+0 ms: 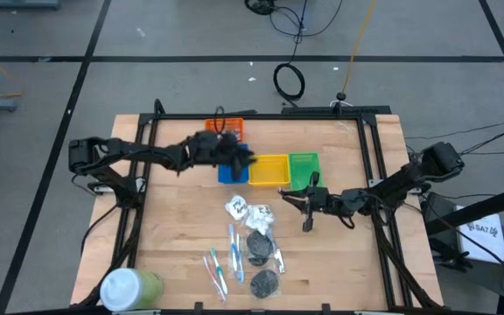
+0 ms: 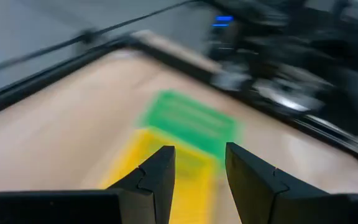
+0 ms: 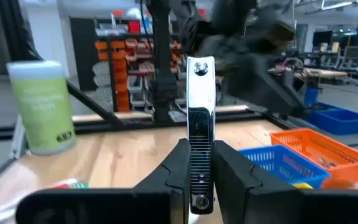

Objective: Pick & Place Travel size toiletries
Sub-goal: Put the bottom nail cutter into the orange basket

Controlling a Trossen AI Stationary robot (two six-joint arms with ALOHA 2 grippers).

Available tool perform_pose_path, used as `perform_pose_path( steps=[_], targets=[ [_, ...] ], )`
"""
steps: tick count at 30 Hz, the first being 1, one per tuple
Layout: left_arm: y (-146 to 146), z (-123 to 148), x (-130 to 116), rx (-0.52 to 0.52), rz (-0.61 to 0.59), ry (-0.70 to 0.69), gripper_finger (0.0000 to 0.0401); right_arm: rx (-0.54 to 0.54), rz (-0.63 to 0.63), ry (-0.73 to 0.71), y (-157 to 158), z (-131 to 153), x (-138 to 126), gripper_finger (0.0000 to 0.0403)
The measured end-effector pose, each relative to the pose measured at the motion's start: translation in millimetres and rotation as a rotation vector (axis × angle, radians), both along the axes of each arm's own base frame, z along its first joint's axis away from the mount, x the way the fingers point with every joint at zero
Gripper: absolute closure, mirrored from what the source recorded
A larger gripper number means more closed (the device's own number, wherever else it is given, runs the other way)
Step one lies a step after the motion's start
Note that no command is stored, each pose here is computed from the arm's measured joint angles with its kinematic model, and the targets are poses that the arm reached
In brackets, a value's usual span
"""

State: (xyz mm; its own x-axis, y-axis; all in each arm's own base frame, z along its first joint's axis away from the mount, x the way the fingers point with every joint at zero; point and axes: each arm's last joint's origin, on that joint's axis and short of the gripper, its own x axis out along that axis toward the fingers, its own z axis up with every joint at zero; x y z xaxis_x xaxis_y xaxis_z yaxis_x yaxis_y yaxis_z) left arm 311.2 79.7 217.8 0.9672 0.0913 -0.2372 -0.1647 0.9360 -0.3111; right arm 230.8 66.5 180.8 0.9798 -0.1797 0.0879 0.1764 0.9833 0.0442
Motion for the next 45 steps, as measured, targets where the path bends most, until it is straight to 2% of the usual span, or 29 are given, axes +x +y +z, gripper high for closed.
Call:
perform_pose_path(
  steps=[3, 6, 8, 11, 13, 16, 22, 27, 32, 35, 40, 45],
  targets=[
    [-33.8, 6.6, 7.9, 0.192, -0.189, -0.067, 0.0261, -0.009, 0.0, -0.012, -0.4, 0.4, -1.4, 0.0368],
    [-67.2, 11.2, 11.7, 0.377, -0.319, -0.13, 0.0261, -0.017, -0.001, -0.02, -0.3, 1.3, -1.5, 0.0368],
    [-86.3, 14.4, 12.4, 0.474, -0.355, -0.171, 0.0261, -0.016, 0.001, -0.019, -0.2, 1.2, -1.5, 0.0368],
    [-105.4, 20.9, 12.3, 0.544, -0.315, -0.228, 0.0261, -0.01, 0.029, -0.032, 0.6, 2.4, -1.5, 0.0368],
    [-112.4, 25.5, 14.1, 0.542, -0.275, -0.25, 0.0261, -0.018, 0.049, -0.053, 1.1, 4.5, -1.8, 0.0368],
    [-115.5, 27.3, 21.9, 0.466, -0.241, -0.262, 0.026, -0.015, 0.051, -0.071, 1.2, 6.3, -2.0, 0.0368],
    [-121.0, 18.9, 53.0, 0.42, -0.312, -0.258, 0.0259, -0.024, 0.076, -0.085, 2.2, 7.8, -2.2, 0.0368],
    [-118.1, 14.2, 70.7, 0.419, -0.303, -0.248, 0.0222, -0.058, 0.093, -0.101, 7.9, 9.8, -4.4, 0.0368],
    [-117.3, 21.9, 73.4, 0.451, -0.3, -0.277, 0.0158, -0.073, 0.096, -0.103, 9.3, 10.3, -4.9, 0.0368],
    [-117.2, 24.3, 72.6, 0.45, -0.298, -0.284, 0.0135, -0.076, 0.094, -0.099, 9.1, 10.0, -4.7, 0.0368],
    [-117.2, 24.2, 72.8, 0.403, -0.294, -0.284, 0.0127, -0.077, 0.094, -0.097, 9.2, 9.8, -4.7, 0.0368],
    [-117.5, 25.0, 72.8, 0.404, -0.292, -0.293, 0.0144, -0.077, 0.094, -0.097, 9.2, 9.8, -4.7, 0.0368]
  ],
)
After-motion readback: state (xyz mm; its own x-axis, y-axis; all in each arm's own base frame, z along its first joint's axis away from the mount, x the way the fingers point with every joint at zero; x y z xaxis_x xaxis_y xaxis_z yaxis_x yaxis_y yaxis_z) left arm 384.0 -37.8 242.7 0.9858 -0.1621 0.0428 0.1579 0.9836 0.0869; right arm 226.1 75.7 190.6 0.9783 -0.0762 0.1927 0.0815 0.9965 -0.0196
